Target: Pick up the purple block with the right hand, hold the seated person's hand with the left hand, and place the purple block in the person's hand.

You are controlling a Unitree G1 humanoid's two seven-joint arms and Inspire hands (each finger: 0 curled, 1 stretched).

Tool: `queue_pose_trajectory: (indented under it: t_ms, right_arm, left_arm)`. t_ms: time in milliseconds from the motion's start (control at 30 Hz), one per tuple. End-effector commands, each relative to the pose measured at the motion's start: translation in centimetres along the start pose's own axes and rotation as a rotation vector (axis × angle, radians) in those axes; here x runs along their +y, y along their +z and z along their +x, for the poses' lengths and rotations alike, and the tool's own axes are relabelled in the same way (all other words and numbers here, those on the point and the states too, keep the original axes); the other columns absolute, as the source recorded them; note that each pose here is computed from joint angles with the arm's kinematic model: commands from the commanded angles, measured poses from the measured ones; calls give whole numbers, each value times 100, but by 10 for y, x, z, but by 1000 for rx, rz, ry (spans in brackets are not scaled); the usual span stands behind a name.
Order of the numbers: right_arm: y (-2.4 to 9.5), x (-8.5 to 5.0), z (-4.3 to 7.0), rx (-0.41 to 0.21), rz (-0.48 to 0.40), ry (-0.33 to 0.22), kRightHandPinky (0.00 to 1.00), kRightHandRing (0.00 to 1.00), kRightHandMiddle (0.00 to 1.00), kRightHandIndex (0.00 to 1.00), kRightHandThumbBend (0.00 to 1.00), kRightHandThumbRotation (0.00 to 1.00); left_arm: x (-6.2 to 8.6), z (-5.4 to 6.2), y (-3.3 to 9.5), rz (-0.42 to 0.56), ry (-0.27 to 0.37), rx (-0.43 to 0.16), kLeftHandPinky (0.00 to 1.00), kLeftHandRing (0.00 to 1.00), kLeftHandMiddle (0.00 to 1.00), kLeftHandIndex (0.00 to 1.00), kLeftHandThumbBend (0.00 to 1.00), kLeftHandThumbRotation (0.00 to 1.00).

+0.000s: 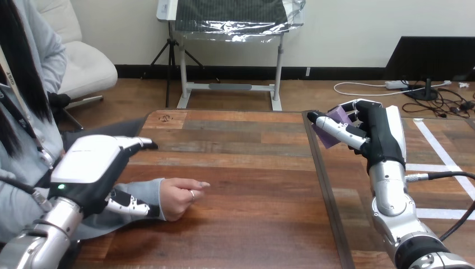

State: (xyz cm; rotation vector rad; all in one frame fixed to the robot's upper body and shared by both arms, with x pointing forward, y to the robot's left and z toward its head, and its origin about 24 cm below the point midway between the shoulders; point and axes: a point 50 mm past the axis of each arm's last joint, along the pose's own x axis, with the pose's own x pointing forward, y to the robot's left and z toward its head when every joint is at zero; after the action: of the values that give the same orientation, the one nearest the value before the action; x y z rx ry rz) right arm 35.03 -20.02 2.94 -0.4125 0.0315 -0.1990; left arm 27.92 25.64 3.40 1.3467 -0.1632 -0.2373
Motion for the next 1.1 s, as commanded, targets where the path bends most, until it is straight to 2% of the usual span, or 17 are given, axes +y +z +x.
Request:
queue_pose_trajectory:
  t_ms: [0,333,700,1067]
  right_arm:
    - [45,-10,20,-158,40,-47,1,5,9,11,22,29]
    - [46,-11,20,-175,33,-49,0,5,9,10,21,33]
    - [46,-13,20,-181,60,-43,0,4,9,10,22,38]
    - [47,-15,20,-191,77,-36,0,5,9,10,23,44]
  left_arm:
    - [18,20,-1,68,36,-19,77,80,78,77,100,29]
    - [12,28,-6,100,-13,-13,74,76,74,75,100,27]
    - [5,32,-10,134,-58,-8,71,75,73,73,100,33]
    - [-1,35,-12,134,-103,23,69,74,74,73,100,35]
